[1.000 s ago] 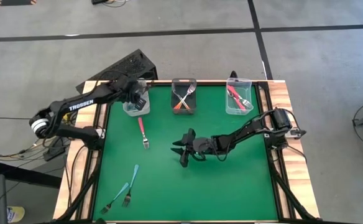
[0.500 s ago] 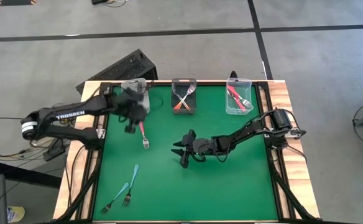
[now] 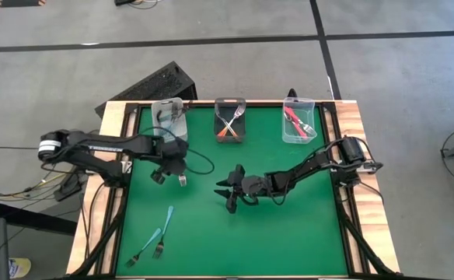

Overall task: Sort silverware by color (type)
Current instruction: Put the pink fork into the transparent bin

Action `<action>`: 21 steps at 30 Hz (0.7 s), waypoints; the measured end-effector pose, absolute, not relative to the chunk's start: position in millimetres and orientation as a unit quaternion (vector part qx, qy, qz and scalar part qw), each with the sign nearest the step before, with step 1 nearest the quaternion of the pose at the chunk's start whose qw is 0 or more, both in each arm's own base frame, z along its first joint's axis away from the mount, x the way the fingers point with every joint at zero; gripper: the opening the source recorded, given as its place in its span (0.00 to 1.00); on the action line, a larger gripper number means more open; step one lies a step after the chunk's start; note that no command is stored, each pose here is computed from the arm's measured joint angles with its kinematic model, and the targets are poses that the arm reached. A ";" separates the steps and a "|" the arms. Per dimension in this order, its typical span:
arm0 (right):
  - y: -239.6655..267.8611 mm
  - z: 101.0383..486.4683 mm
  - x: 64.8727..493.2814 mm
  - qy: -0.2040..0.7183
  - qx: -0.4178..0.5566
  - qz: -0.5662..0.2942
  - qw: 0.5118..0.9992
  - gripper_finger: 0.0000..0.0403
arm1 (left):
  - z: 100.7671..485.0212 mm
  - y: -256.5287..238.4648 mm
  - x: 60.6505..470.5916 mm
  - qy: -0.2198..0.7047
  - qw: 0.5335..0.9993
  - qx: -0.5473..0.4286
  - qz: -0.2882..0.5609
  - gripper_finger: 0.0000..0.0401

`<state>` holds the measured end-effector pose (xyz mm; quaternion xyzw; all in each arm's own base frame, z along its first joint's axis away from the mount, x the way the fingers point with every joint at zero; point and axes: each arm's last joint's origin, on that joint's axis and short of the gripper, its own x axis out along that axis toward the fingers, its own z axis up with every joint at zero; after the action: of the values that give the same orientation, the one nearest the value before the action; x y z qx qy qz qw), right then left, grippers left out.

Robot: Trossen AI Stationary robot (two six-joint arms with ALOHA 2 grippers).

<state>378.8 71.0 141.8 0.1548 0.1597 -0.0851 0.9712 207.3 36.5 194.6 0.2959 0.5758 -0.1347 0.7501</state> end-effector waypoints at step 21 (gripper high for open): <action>70.7 136.3 376.6 0.189 0.147 -0.089 0.967 0.42 | 128.8 44.3 232.5 0.677 0.617 0.347 -0.200 0.30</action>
<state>376.6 70.7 136.3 0.1468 0.1890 -0.0893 0.9668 232.5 44.3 128.8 0.3473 0.6772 -0.1998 0.6171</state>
